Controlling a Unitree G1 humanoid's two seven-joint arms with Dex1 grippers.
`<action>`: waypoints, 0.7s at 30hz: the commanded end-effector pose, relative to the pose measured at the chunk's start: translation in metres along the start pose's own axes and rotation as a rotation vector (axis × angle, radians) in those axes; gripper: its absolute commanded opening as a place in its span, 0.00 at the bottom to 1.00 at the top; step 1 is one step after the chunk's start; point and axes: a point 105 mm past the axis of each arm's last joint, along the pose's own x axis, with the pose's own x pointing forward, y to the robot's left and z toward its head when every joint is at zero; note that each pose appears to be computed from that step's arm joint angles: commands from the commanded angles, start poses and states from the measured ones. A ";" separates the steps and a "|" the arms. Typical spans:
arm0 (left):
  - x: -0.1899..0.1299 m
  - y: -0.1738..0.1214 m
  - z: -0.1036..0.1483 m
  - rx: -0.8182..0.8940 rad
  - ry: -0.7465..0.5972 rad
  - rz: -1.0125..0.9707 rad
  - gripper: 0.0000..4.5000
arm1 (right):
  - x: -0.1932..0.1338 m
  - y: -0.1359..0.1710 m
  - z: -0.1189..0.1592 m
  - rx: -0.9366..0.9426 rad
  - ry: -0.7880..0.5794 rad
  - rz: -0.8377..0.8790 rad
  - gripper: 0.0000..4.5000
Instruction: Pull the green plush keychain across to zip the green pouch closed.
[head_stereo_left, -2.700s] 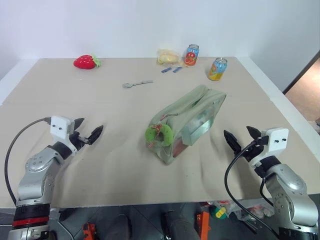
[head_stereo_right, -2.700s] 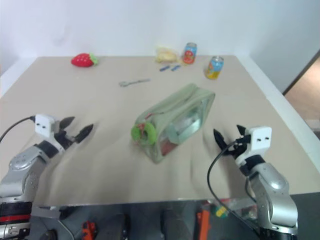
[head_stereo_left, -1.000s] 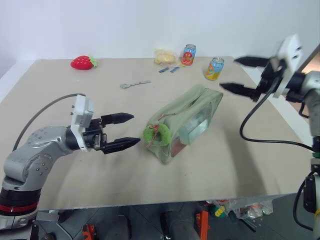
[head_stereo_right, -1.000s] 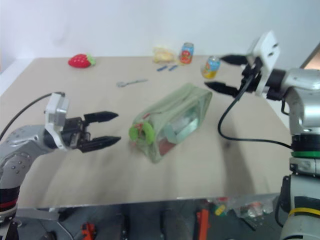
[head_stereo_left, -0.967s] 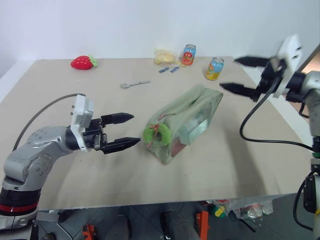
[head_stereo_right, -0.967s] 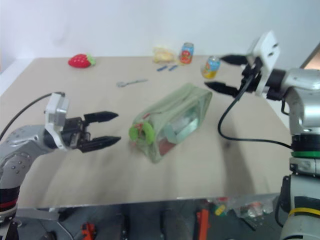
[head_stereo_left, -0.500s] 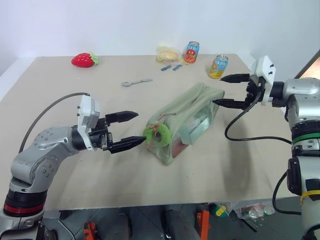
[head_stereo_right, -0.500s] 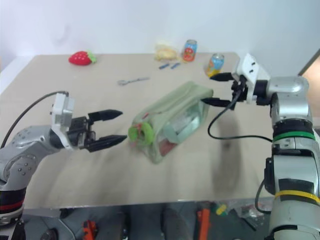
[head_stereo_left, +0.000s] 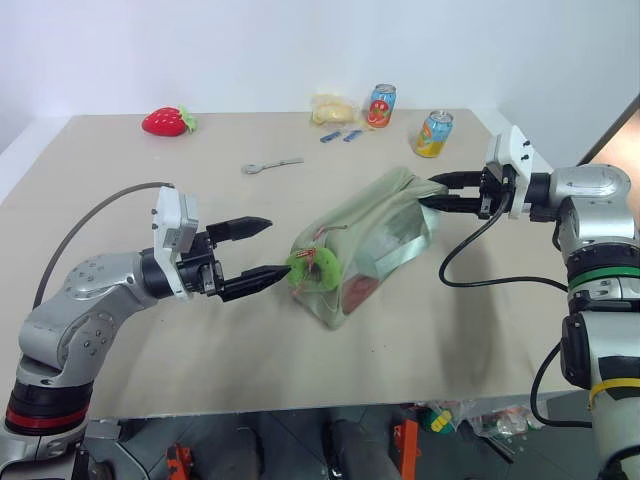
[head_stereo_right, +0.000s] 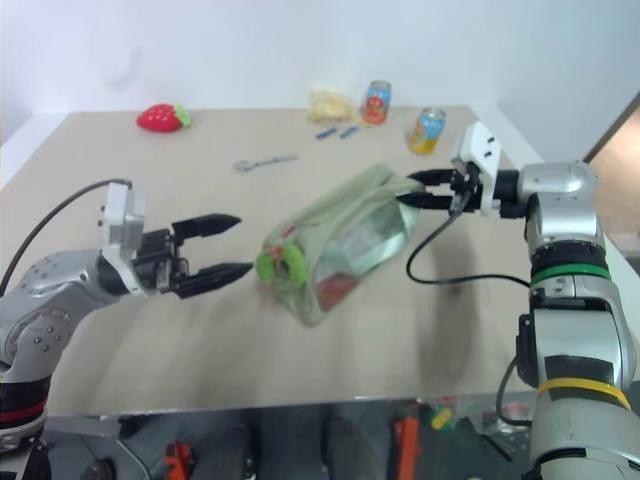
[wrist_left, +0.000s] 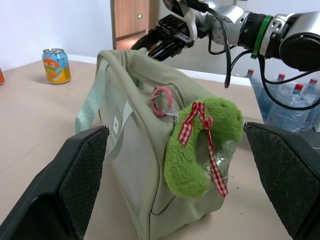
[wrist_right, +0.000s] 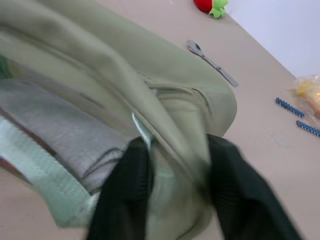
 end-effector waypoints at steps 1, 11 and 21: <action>-0.003 0.001 0.012 0.061 -0.034 0.016 1.00 | -0.004 0.000 0.011 -0.024 -0.037 0.009 0.00; -0.019 0.032 0.003 0.087 -0.005 0.133 1.00 | -0.002 0.034 0.050 0.017 -0.058 0.054 0.00; -0.052 0.057 0.002 0.152 0.017 0.307 1.00 | 0.019 0.082 0.056 0.147 -0.002 -0.028 0.00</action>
